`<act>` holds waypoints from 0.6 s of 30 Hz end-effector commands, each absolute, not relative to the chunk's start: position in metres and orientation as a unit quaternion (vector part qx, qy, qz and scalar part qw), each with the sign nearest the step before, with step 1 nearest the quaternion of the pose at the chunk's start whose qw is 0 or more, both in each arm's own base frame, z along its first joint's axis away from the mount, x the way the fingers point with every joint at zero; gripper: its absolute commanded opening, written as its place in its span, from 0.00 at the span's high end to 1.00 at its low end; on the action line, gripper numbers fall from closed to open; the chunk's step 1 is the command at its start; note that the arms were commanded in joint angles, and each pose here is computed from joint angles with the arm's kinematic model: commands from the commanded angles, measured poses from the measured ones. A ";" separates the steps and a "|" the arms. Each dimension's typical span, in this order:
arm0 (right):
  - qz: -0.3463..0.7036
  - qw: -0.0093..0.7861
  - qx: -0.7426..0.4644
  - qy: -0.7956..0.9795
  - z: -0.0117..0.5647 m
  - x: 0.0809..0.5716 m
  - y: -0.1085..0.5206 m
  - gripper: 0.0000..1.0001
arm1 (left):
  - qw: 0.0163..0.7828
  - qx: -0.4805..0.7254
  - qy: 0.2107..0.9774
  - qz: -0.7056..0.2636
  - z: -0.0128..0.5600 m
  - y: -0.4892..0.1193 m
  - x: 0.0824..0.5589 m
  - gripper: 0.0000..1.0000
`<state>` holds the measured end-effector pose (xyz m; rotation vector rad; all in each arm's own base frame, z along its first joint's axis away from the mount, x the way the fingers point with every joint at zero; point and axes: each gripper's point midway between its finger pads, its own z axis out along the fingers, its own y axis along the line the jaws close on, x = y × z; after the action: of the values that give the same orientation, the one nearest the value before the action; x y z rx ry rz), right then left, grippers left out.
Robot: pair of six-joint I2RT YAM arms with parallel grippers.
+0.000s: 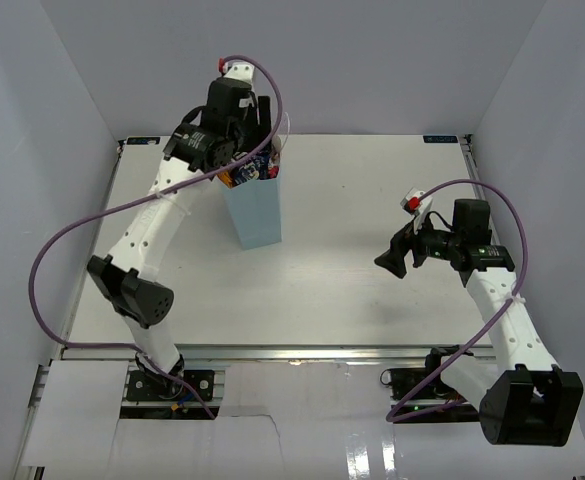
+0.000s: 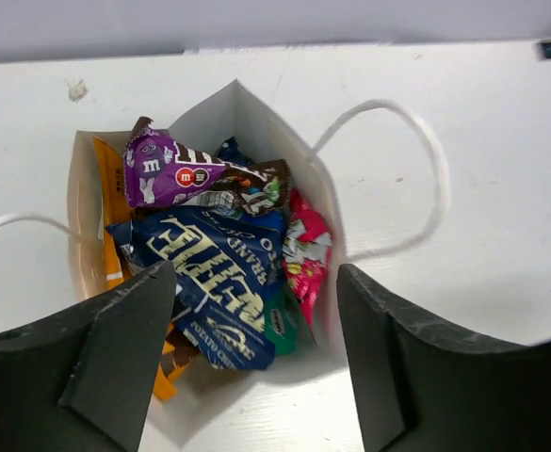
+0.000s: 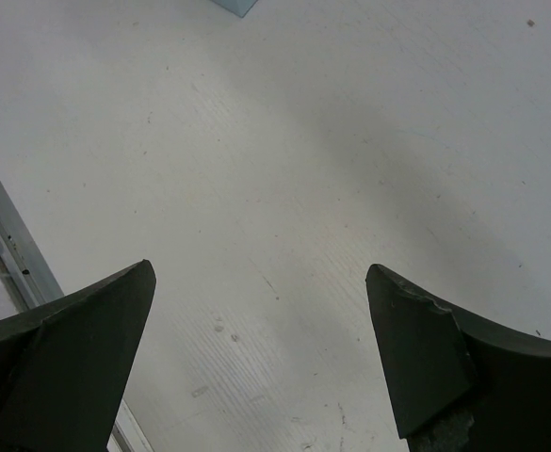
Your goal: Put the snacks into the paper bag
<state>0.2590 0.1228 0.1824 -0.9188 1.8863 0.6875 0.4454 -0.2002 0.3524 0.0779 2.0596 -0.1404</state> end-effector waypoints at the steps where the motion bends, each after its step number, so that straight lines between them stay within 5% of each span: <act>1: 0.280 0.471 -0.367 0.751 0.205 0.269 0.125 0.02 | 0.597 0.038 0.788 -0.147 0.444 -0.196 0.400 0.20; 5: 0.255 0.479 -0.311 0.780 0.217 0.284 0.110 0.10 | 0.659 0.077 0.707 -0.244 0.477 -0.185 0.323 0.06; 6: 0.243 0.488 -0.296 0.785 0.224 0.290 0.105 0.10 | 0.636 0.090 0.726 -0.246 0.431 -0.188 0.318 0.02; 11: 0.147 0.520 -0.208 0.815 0.247 0.315 0.069 0.10 | 0.694 0.076 0.641 -0.319 0.421 -0.159 0.242 0.02; 18: 0.034 0.559 -0.108 0.821 0.277 0.324 0.022 0.10 | 0.659 0.024 0.688 -0.303 0.342 -0.135 0.223 0.02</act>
<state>0.3168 0.0487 0.2424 -0.4065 2.0047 0.2317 0.2210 -0.1354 0.3593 0.0962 1.5203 -0.6769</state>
